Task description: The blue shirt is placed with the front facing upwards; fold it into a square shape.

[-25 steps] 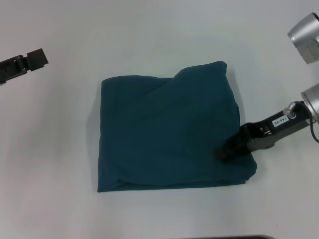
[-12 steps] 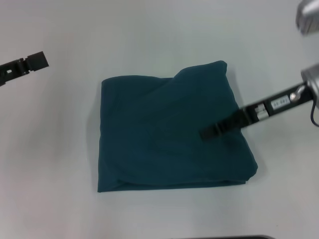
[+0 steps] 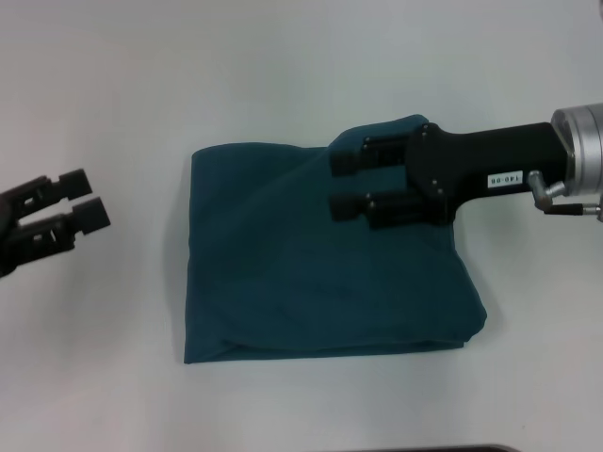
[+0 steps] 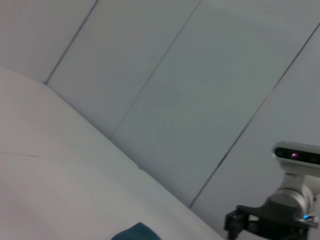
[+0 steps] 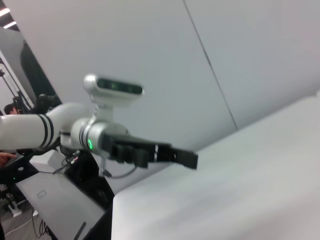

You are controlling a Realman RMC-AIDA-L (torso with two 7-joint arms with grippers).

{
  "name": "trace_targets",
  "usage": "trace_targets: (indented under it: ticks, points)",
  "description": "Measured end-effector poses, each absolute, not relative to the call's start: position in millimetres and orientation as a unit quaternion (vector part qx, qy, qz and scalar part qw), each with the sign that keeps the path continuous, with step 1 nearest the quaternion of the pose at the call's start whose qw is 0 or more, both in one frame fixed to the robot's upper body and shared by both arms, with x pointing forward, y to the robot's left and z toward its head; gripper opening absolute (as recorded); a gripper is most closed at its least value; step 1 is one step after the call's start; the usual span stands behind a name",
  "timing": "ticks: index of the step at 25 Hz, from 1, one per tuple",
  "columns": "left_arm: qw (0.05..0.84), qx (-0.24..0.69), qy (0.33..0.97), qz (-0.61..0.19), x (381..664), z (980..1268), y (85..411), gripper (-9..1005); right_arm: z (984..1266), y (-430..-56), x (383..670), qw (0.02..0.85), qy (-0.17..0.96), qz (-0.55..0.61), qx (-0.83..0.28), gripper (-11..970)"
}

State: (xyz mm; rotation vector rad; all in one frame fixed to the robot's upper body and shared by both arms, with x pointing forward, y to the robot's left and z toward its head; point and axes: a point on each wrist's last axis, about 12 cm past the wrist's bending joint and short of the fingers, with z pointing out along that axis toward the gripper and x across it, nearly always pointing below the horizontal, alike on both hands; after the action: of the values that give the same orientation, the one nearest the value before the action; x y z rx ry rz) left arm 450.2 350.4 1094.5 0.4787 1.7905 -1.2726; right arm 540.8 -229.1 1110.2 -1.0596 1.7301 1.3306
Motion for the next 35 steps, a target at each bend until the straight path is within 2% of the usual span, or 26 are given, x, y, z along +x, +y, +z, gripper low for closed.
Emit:
trace_targets:
  ticks: [6, 9, 13, 17, 20, 27, 35]
  points:
    - [0.425, 0.154, 0.747, -0.488, 442.7, 1072.8, 351.7, 855, 1107.3, -228.7, 534.2, 0.376, 0.64, 0.507, -0.438, 696]
    - [0.456, 0.218, 0.715, -0.484, 429.8, 1073.1, 347.5, 854, 1105.5, -230.4, 535.7, 0.383, 0.646, 0.496, -0.435, 809]
    - [0.513, 0.296, 0.662, -0.46, 405.3, 1056.3, 328.9, 845, 1092.4, -237.3, 531.6, 0.401, 0.655, 0.465, -0.441, 947]
    - [0.515, 0.315, 0.66, -0.447, 392.6, 1042.3, 320.7, 826, 1074.4, -244.4, 513.5, 0.428, 0.636, 0.448, -0.459, 947]
    - [0.492, 0.327, 0.662, -0.461, 390.7, 1045.0, 323.8, 812, 1068.6, -247.2, 504.9, 0.425, 0.637, 0.454, -0.455, 947]
    - [0.386, 0.385, 0.687, -0.481, 410.4, 1057.1, 325.5, 798, 1052.6, -237.8, 496.3, 0.331, 0.666, 0.459, -0.487, 946]
    - [0.365, 0.419, 0.685, -0.47, 425.8, 1063.5, 320.7, 798, 1047.0, -232.4, 492.7, 0.318, 0.669, 0.466, -0.484, 946]
